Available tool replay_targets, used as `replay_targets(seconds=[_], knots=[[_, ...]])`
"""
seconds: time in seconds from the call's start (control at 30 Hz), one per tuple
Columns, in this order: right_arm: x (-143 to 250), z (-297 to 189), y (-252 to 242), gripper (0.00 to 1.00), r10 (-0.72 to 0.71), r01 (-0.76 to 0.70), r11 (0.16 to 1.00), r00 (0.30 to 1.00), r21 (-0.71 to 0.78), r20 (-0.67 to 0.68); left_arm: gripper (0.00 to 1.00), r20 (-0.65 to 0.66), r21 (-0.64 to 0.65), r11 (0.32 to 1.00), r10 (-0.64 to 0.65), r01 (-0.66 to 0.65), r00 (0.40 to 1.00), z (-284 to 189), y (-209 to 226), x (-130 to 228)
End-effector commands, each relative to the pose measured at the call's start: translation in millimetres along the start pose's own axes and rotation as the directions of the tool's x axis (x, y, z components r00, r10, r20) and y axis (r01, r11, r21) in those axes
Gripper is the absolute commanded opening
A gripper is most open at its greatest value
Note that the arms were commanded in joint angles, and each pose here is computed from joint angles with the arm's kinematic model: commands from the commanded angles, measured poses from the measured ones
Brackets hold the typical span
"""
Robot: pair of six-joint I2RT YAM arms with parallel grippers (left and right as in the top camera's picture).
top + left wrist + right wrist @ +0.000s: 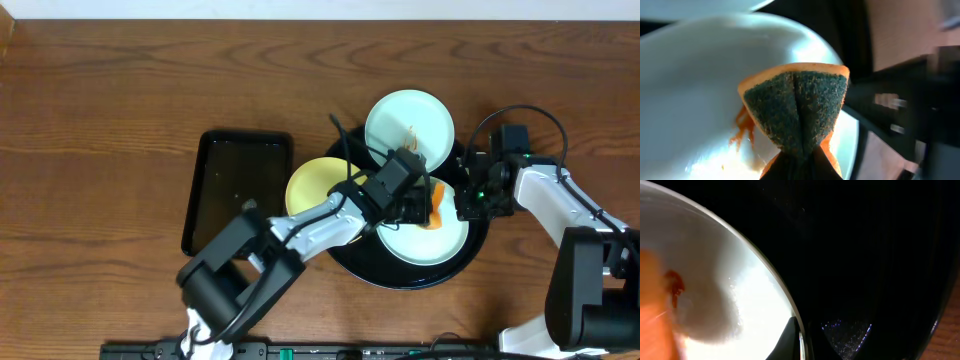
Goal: Clean dirty plates on tray and stack at the side
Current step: 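Scrub the tilted pale green plate with the sponge in the left gripper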
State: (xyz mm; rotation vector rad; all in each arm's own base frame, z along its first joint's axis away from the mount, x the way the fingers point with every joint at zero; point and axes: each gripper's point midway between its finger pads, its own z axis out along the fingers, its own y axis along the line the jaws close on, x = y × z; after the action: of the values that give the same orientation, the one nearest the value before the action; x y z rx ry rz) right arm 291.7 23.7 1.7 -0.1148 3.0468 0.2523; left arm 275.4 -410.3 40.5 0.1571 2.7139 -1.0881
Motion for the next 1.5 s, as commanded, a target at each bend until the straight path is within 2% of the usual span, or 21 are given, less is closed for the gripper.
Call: replay_targets(seconds=[0.0,0.13,0.17,0.33,0.4,0.5,0.6,0.73,0.93,1.03,1.23,1.37,1.47], knots=[[7.7,8.3,-6.1,0.01,0.03,-0.029,0.999,0.999,0.028,-0.035,0.07,-0.029,0.002,0.999,-0.037,0.037,0.999,14.4,7.4,5.4],[7.6,8.3,-6.2,0.01,0.034,-0.033,0.999,0.999,0.028,-0.034,0.07,-0.069,-0.063,0.998,-0.015,0.011,0.997,19.2,31.5,13.2],[7.6,8.4,-6.2,0.01,0.034,-0.033,0.999,0.999,0.028,-0.035,0.08,-0.098,-0.128,0.992,-0.017,0.005,0.995,12.5,50.3,16.7],[7.6,8.4,-6.2,0.01,0.034,-0.033,0.999,0.999,0.028,-0.035,0.08,-0.155,-0.252,0.965,-0.109,0.068,0.982,-20.0,84.7,20.2],[7.5,8.4,-6.2,0.01,0.034,-0.033,0.999,0.999,0.028,-0.034,0.07,-0.181,-0.226,0.974,-0.079,0.036,0.98,-33.2,78.0,19.7],[7.5,8.3,-6.2,0.01,0.034,-0.033,0.999,0.999,0.028,-0.034,0.07,-0.181,-0.119,0.99,0.05,-0.073,0.982,-52.9,47.4,12.7],[7.8,8.4,-6.2,0.01,0.034,-0.033,0.999,0.999,0.028,-0.035,0.08,-0.099,-0.051,0.982,0.174,-0.18,0.98,-73.5,15.8,-3.2],[7.7,8.4,-6.1,0.01,0.034,-0.033,0.999,0.999,0.028,-0.035,0.08,0.031,-0.051,0.971,0.234,-0.232,0.972,-86.6,-3.9,-27.0],[8.6,8.3,-6.0,0.01,0.035,-0.034,0.999,0.999,0.028,-0.038,0.07,0.038,-0.034,0.982,0.185,-0.183,0.982,-61.8,-10.2,-21.0],[8.7,8.3,-6.0,0.01,0.035,-0.034,0.999,0.999,0.028,-0.039,0.08,0.002,-0.025,0.98,0.197,-0.197,0.98,-38.5,-12.1,-4.3],[8.6,8.3,-6.1,0.01,0.034,-0.033,0.999,0.999,0.028,-0.038,0.07,-0.092,-0.048,0.989,0.132,-0.137,0.987,-0.6,-3.3,34.6],[8.5,8.3,-6.1,0.02,0.034,-0.033,0.999,0.999,0.028,-0.038,0.07,-0.148,-0.077,0.977,0.186,-0.199,0.971,7.5,8.7,50.8],[8.6,8.4,-6.1,0.01,0.034,-0.033,0.999,0.999,0.028,-0.038,0.07,-0.125,-0.219,0.931,0.269,-0.291,0.955,0.7,40.0,36.5]])
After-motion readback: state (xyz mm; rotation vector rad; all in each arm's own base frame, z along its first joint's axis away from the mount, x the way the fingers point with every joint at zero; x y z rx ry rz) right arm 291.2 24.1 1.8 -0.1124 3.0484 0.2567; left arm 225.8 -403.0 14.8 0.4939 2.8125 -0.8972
